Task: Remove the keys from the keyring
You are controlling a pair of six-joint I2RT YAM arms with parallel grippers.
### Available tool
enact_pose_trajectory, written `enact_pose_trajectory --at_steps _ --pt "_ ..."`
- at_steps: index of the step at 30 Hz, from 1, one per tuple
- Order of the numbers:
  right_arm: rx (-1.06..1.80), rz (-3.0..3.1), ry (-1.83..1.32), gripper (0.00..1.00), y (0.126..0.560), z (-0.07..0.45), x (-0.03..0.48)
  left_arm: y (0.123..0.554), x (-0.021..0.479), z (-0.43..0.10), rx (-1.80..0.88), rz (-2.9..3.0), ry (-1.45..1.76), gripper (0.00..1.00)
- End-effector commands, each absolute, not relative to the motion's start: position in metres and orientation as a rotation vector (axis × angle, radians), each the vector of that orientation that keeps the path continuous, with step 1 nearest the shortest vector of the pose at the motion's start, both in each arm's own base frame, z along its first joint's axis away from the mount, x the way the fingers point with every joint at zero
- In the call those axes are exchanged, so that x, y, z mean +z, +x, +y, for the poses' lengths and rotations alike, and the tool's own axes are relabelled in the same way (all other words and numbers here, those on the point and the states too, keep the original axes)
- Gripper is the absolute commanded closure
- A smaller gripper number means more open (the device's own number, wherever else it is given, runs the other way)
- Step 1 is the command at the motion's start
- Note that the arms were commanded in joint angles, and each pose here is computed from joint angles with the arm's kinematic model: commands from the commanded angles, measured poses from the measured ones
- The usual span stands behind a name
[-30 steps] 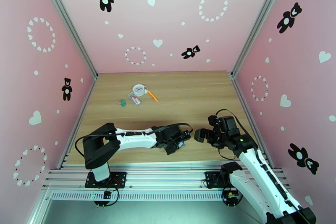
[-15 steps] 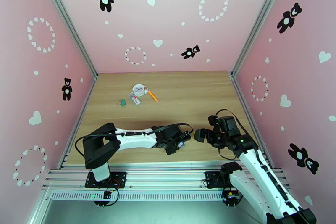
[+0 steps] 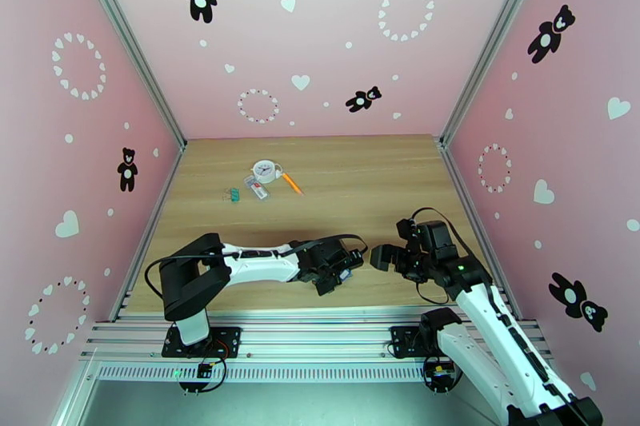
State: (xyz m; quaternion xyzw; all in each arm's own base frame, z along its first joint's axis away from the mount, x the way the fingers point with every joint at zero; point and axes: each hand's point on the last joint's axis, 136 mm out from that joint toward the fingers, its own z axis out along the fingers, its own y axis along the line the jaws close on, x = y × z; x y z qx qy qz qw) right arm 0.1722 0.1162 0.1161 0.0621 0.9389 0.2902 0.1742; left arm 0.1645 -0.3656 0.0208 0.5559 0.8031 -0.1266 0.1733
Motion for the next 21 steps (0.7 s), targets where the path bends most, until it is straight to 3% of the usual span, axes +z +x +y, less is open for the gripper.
enact_pose_trajectory --at_steps 1,9,21 --pt "0.814 2.661 0.174 0.01 0.172 0.115 0.116 0.163 0.024 -0.369 -0.379 2.263 1.583 0.89" --pt "0.808 2.652 0.171 0.01 0.174 0.114 0.118 0.170 0.044 -0.368 -0.387 2.227 1.522 1.00" --pt "0.829 2.544 0.085 0.01 0.181 0.118 0.144 0.178 0.085 -0.362 -0.478 2.166 1.404 1.00"
